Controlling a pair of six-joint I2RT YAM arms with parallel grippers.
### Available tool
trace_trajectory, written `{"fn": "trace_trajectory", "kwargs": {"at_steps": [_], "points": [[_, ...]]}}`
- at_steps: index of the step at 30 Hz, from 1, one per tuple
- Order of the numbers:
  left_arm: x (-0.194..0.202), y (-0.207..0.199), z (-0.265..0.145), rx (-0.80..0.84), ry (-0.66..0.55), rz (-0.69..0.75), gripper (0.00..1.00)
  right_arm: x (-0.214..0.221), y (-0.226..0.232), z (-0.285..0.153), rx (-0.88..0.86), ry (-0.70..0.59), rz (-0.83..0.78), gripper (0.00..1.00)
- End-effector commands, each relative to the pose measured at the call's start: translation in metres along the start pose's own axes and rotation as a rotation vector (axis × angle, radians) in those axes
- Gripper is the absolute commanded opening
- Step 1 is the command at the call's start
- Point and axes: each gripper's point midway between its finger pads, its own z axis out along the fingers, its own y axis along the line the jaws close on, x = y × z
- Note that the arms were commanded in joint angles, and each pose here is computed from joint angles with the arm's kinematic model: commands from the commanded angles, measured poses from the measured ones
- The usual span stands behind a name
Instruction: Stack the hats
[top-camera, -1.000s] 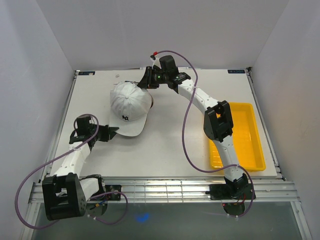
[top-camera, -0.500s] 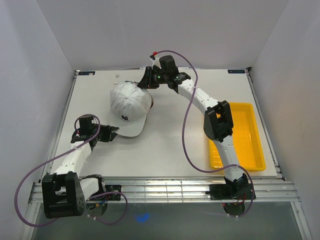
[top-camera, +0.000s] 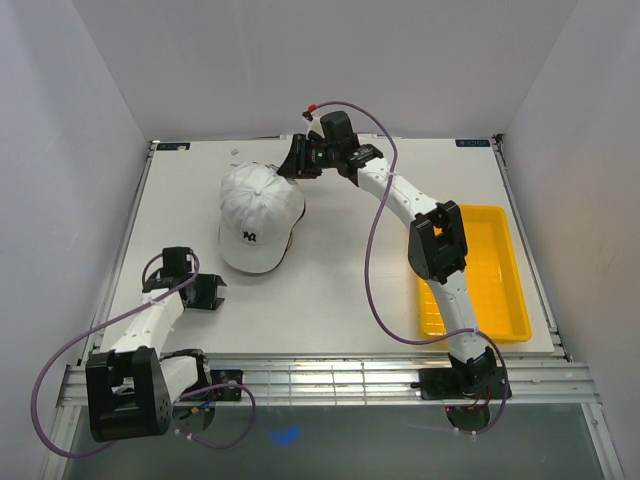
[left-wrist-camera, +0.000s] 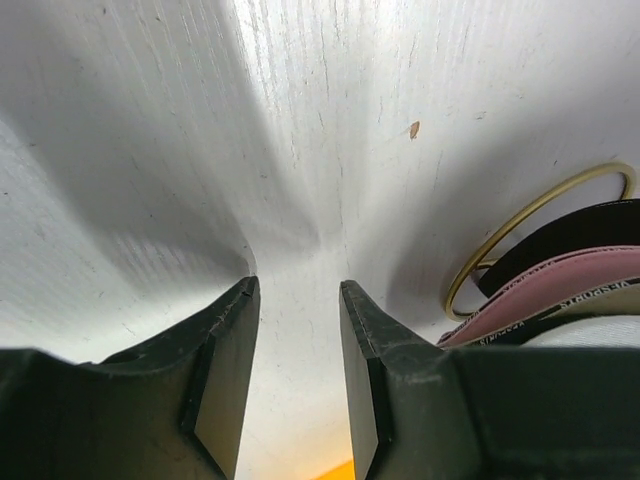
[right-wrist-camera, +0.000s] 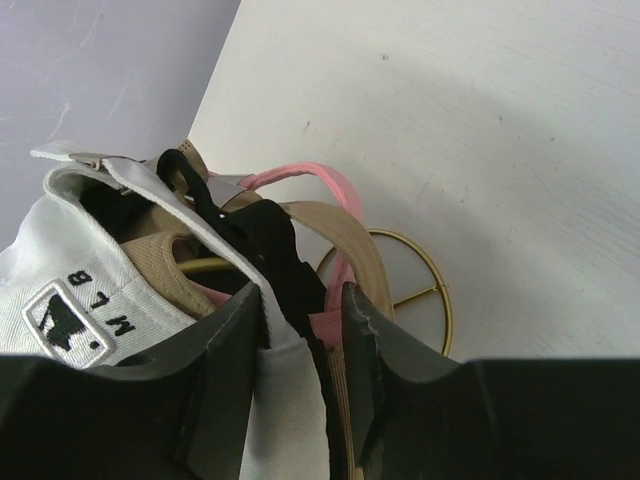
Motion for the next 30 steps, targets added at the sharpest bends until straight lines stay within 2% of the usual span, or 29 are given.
{"fn": "trace_trajectory", "kwargs": {"at_steps": [1, 9, 12, 18, 30], "points": [[-0.006, -0.005, -0.009, 0.014, -0.032, 0.009, 0.48, 0.046, -0.052, -0.003, 0.167, 0.145, 0.062, 0.42], [-0.017, -0.015, -0.029, 0.032, -0.094, 0.010, 0.50, 0.017, -0.027, -0.017, 0.116, 0.075, 0.032, 0.64], [-0.020, -0.020, -0.036, 0.039, -0.109, 0.009, 0.50, 0.002, -0.016, -0.026, 0.100, 0.042, 0.024, 0.70], [-0.023, -0.033, -0.047, 0.071, -0.121, 0.021, 0.50, -0.022, -0.003, -0.047, 0.080, -0.017, 0.020, 0.76], [-0.023, -0.051, -0.066, 0.131, -0.115, 0.040, 0.50, -0.042, 0.020, -0.070, -0.011, -0.060, 0.038, 0.81]]}}
